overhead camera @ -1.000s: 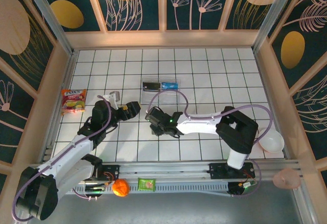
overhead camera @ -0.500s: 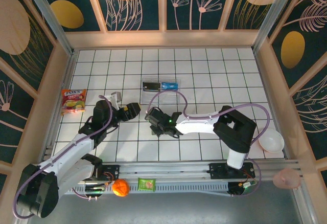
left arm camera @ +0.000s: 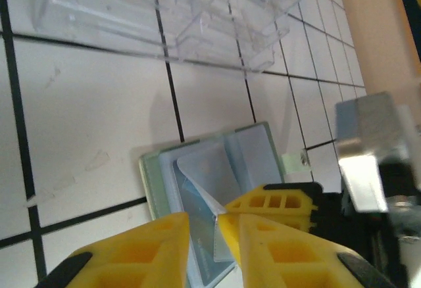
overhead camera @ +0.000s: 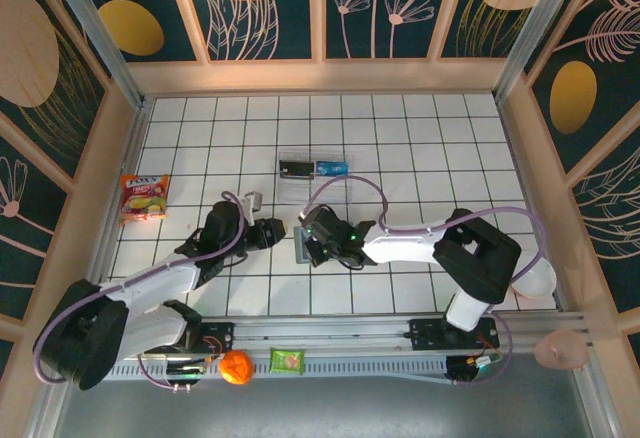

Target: Take the credit cards out of the card holder

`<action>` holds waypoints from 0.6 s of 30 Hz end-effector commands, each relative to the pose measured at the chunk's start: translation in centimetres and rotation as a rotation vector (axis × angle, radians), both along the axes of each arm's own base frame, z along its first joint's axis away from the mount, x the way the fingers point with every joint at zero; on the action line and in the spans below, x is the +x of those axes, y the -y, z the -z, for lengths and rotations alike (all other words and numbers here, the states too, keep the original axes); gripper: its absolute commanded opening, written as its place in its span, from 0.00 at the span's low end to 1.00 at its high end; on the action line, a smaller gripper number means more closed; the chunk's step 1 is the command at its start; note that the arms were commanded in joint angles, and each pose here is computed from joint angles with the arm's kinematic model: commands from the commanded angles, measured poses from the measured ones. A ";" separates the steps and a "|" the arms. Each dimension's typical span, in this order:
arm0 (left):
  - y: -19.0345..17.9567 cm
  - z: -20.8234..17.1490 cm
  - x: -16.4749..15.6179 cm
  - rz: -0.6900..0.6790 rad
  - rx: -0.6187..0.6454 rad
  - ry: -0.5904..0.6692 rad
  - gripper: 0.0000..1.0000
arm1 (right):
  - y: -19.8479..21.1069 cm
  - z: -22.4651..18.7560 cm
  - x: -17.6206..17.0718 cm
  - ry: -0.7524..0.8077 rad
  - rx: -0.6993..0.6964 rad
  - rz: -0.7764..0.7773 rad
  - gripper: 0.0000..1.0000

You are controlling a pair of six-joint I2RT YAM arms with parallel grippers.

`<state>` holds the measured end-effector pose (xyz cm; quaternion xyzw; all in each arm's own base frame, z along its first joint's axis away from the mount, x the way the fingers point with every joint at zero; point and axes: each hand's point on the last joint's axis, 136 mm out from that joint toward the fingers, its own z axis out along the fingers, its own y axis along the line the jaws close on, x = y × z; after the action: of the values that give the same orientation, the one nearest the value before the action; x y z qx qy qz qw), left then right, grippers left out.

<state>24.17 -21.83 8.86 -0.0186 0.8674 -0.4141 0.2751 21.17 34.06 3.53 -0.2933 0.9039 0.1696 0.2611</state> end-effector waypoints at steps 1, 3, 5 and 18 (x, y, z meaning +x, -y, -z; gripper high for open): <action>1.4 -0.6 -0.3 0.045 -0.057 0.022 0.17 | -0.8 -1.4 0.0 0.001 0.087 0.013 0.00; 1.9 0.0 -0.7 0.066 -0.062 0.001 0.09 | -1.0 -1.6 0.0 -0.003 0.108 0.014 0.00; 2.4 0.2 -0.9 0.087 -0.071 -0.011 0.02 | -1.2 -1.6 -0.1 -0.003 0.117 0.014 0.00; 3.3 3.6 -2.0 0.134 -0.002 -0.103 0.00 | -1.0 -1.7 0.1 -0.002 0.137 0.041 0.00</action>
<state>22.00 -24.45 4.69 0.0051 0.8861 -0.4188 0.1985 21.12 34.87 4.25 -0.2700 0.8998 0.2079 0.2724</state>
